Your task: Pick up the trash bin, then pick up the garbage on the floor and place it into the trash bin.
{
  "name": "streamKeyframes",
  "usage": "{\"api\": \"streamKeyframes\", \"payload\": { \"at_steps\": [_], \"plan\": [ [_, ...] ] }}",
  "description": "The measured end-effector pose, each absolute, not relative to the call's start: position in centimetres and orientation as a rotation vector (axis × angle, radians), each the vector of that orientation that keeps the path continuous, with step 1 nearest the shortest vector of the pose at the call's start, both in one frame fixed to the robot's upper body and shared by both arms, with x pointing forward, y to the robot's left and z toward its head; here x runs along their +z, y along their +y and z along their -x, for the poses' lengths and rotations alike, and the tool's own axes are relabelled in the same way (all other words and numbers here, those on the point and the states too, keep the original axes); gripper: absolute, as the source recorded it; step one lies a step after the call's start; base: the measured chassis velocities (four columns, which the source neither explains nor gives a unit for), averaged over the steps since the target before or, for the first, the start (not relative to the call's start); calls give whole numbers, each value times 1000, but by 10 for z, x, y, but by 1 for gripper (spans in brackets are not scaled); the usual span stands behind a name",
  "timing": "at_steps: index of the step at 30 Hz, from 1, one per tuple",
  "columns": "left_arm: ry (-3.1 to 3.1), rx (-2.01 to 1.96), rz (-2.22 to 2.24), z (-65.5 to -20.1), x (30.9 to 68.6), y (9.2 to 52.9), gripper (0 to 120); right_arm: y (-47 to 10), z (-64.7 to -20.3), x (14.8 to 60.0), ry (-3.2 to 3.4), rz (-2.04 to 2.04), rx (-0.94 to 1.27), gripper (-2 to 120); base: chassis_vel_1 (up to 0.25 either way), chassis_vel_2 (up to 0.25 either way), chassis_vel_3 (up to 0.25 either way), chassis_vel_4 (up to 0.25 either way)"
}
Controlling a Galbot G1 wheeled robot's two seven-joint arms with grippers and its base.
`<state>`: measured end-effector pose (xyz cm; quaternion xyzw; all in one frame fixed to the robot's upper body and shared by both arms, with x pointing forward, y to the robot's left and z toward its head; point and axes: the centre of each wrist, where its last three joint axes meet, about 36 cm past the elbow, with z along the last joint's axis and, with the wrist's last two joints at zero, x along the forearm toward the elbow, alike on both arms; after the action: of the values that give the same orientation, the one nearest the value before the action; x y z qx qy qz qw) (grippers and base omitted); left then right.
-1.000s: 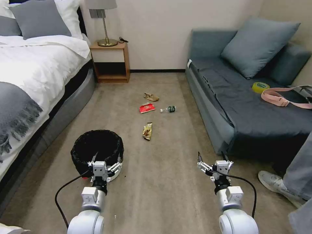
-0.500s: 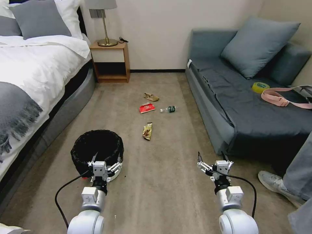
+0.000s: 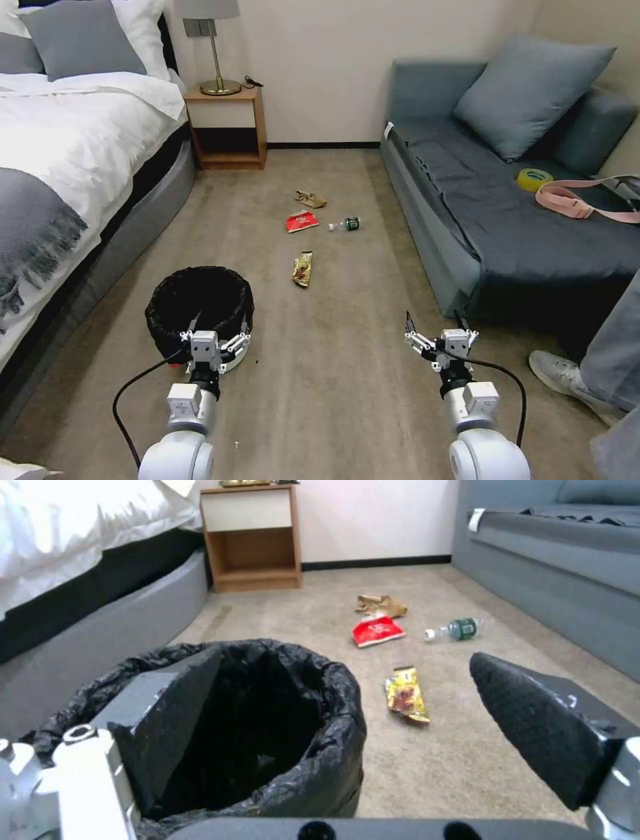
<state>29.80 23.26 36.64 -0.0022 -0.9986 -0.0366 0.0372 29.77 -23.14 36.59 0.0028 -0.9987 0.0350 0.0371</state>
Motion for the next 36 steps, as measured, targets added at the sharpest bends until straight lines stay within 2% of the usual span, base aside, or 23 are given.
{"api": "streamKeyframes", "payload": {
  "at_steps": [13, 19, 27, 29, 31, 35, 36],
  "plan": [
    [-2934, 29, -229, -312, 424, 287, 100, -232, -284, 433, -2909, 149, -189, 100, 0, 0, 0, 0],
    [-2860, 106, -310, -314, 462, 313, 100, -248, -286, 459, -2895, 144, -220, 100, 0, 0, 0, 0],
    [-2840, 130, -328, -313, 485, 324, 100, -259, -287, 481, -2880, 122, -232, 100, 0, 0, 0, 0],
    [-2871, 112, -329, -310, 508, 327, 100, -260, -287, 486, -2870, 113, -240, 100, 0, 0, 0, 0],
    [-2879, 107, -329, -310, 514, 328, 100, -261, -287, 489, -2869, 109, -243, 100, 0, 0, 0, 0],
    [-2943, 52, -309, -298, 566, 330, 100, -265, -288, 506, -2846, 79, -259, 100, 0, 0, 0, 0],
    [-2943, 52, -309, -298, 566, 330, 100, -265, -288, 506, -2846, 79, -259, 100, 0, 0, 0, 0]
  ]
}}
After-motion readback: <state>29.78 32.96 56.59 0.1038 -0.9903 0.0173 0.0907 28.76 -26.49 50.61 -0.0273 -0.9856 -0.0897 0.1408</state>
